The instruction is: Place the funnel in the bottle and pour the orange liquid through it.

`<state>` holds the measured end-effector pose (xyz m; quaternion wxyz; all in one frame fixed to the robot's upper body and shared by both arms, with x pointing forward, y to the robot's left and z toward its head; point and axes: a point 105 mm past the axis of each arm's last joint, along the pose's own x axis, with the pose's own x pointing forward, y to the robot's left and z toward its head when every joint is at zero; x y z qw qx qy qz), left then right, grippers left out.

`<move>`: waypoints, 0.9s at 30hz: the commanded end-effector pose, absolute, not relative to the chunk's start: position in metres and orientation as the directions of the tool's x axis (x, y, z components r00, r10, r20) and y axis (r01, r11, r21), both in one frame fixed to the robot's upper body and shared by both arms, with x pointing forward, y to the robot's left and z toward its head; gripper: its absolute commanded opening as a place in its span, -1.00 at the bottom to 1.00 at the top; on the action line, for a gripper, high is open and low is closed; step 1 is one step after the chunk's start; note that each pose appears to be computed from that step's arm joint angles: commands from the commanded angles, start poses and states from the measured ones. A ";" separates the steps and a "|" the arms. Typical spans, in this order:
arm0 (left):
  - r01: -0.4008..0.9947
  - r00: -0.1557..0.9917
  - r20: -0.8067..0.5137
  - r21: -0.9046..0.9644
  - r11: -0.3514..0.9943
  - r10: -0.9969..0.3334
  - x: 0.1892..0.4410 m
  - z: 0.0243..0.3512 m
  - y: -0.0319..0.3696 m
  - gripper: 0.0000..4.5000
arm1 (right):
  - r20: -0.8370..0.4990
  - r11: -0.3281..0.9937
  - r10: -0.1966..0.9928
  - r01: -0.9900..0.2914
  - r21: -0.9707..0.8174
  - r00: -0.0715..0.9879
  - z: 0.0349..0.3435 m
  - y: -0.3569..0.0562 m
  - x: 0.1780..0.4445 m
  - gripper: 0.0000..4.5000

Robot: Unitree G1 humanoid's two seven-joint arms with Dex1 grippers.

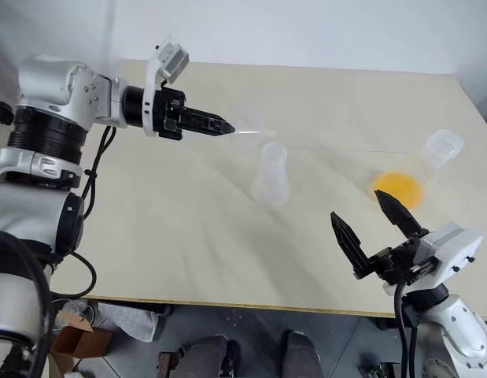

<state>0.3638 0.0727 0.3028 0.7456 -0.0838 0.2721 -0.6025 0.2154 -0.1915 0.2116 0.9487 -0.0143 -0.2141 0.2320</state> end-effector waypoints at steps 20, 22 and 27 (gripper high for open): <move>0.813 0.110 -0.394 -0.492 0.310 -0.912 0.365 0.305 0.061 -0.99 | 0.487 0.908 0.403 -0.404 -0.110 0.775 0.217 -0.179 0.217 1.00; 0.812 0.111 -0.399 -0.492 0.314 -0.910 0.366 0.304 0.059 -0.99 | 0.491 0.909 0.401 -0.403 -0.107 0.774 0.217 -0.179 0.217 1.00; 0.812 0.100 -0.424 -0.488 0.321 -0.900 0.368 0.299 0.048 -0.99 | 0.501 0.913 0.390 -0.396 -0.101 0.773 0.216 -0.177 0.217 1.00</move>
